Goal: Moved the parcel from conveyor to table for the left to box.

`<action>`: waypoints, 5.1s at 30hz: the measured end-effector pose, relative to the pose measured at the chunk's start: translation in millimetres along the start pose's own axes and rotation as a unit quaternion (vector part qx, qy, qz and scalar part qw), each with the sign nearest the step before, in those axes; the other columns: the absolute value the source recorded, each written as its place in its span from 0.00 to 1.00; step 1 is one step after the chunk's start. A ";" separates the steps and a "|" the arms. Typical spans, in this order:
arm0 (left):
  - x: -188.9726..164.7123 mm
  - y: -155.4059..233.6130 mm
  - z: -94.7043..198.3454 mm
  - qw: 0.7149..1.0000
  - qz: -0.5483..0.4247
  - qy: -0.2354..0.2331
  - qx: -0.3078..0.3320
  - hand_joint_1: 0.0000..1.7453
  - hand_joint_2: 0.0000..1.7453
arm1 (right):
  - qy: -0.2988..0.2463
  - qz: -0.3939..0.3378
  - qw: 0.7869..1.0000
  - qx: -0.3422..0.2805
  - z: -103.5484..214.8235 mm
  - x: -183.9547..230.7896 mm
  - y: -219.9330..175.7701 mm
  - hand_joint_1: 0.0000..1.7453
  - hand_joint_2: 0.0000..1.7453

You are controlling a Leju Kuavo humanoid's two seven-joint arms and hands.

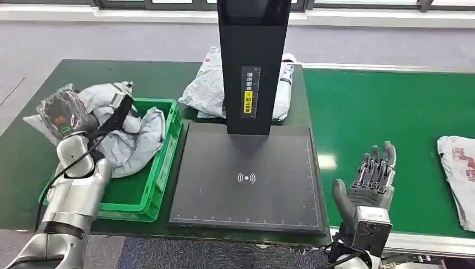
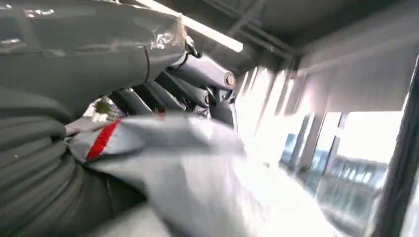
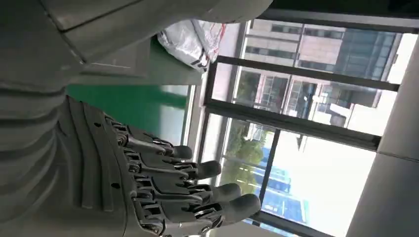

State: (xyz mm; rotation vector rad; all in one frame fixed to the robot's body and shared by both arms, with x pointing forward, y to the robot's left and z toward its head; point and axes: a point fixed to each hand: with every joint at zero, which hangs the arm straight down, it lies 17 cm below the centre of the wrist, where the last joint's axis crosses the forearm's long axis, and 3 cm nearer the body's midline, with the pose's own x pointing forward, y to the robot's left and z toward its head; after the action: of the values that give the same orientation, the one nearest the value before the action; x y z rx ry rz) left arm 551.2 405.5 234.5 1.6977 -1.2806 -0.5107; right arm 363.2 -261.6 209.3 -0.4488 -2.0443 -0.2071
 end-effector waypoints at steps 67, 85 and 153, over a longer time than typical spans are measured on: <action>17.7 -22.0 8.0 0.990 0.043 -0.136 -0.020 0.00 1.00 | 0.067 0.027 0.994 0.088 3.8 -44.8 26.9 0.00 1.00; -33.1 74.6 -45.5 0.946 0.275 -0.154 0.071 0.00 1.00 | 0.045 0.060 0.992 0.103 -2.0 -45.2 23.0 0.00 1.00; 297.6 -59.4 234.3 0.701 0.601 -0.141 -0.357 0.00 1.00 | 0.181 0.369 0.911 0.039 7.7 -206.0 -69.3 0.00 1.00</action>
State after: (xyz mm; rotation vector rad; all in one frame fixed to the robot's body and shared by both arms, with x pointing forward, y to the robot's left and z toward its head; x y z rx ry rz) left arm 514.5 39.6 125.9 -0.0507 -1.7702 -0.3513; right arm 419.9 -369.5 29.1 -1.0136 -1.3978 0.2380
